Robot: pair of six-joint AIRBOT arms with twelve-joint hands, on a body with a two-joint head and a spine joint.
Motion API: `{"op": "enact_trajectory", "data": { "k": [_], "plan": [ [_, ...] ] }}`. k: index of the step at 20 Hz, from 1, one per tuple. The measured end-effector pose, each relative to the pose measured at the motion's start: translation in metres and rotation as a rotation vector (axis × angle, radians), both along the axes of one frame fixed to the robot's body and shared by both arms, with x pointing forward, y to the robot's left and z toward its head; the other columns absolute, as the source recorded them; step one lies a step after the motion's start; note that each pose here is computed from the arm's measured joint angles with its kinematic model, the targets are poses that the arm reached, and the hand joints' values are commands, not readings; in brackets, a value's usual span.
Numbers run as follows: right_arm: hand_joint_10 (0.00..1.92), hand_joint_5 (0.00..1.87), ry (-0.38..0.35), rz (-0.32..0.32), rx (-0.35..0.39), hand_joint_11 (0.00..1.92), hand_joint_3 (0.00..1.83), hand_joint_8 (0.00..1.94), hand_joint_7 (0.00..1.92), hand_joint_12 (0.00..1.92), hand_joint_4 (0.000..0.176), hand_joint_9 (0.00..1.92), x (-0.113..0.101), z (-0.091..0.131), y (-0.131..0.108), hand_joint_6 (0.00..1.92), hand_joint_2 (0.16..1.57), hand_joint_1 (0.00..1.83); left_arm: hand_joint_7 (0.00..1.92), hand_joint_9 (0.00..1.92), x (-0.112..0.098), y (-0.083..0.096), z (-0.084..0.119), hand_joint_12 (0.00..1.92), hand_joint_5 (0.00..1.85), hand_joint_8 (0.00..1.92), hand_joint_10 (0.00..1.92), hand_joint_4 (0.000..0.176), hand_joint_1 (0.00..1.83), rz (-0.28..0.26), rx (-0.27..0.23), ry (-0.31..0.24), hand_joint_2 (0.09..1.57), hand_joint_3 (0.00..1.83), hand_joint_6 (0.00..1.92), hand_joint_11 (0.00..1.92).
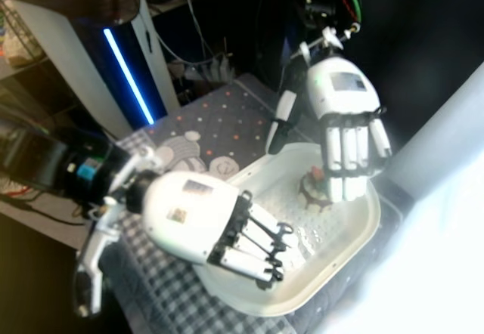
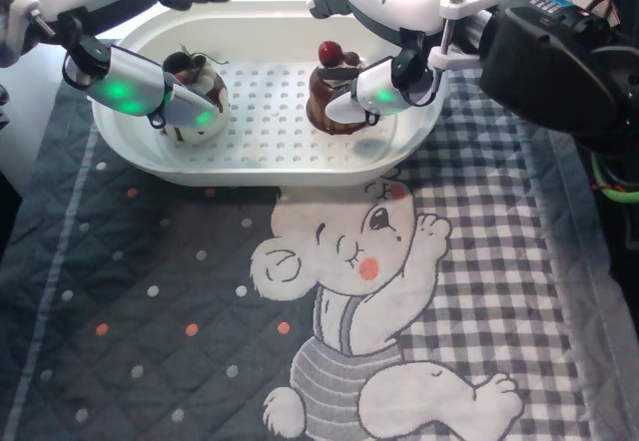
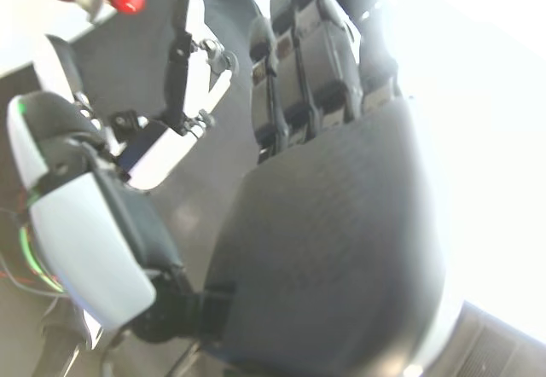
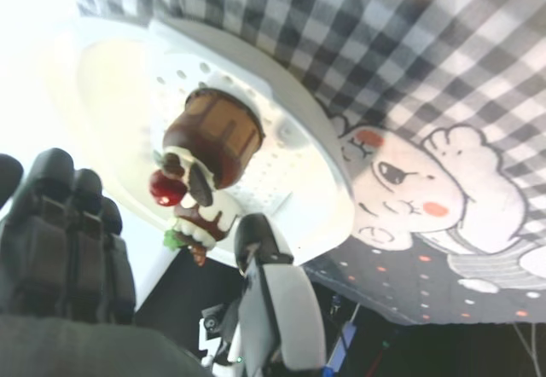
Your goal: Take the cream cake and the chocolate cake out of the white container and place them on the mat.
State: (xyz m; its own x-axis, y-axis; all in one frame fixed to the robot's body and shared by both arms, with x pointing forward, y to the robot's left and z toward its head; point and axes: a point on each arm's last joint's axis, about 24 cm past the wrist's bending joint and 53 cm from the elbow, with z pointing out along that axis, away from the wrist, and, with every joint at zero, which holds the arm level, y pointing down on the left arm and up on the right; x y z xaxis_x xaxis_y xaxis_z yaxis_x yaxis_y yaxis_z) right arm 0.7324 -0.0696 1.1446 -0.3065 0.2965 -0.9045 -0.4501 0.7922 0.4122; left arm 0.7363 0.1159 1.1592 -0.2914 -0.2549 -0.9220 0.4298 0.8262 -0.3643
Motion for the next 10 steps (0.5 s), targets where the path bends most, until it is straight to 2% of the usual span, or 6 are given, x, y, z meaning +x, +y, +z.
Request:
{"op": "enact_trajectory", "data": {
  "k": [6, 10],
  "plan": [
    [0.13, 0.59, 0.021, 0.020, -0.023, 0.15, 0.00, 0.00, 0.68, 1.39, 0.000, 0.65, 0.000, -0.011, 0.011, 0.01, 0.87, 0.77, 0.40, 0.41, 0.004, -0.004, -0.026, 1.34, 0.36, 0.00, 0.09, 0.000, 0.81, -0.002, 0.025, 0.073, 0.89, 0.01, 0.00, 0.00],
    [0.14, 0.63, 0.036, 0.029, -0.033, 0.18, 0.00, 0.01, 0.72, 1.40, 0.000, 0.69, 0.001, -0.018, 0.016, 0.01, 0.87, 0.79, 0.40, 0.41, 0.009, 0.002, -0.030, 1.28, 0.37, 0.00, 0.07, 0.000, 0.80, 0.013, 0.030, 0.085, 0.93, 0.01, 0.00, 0.00]
  ]
}}
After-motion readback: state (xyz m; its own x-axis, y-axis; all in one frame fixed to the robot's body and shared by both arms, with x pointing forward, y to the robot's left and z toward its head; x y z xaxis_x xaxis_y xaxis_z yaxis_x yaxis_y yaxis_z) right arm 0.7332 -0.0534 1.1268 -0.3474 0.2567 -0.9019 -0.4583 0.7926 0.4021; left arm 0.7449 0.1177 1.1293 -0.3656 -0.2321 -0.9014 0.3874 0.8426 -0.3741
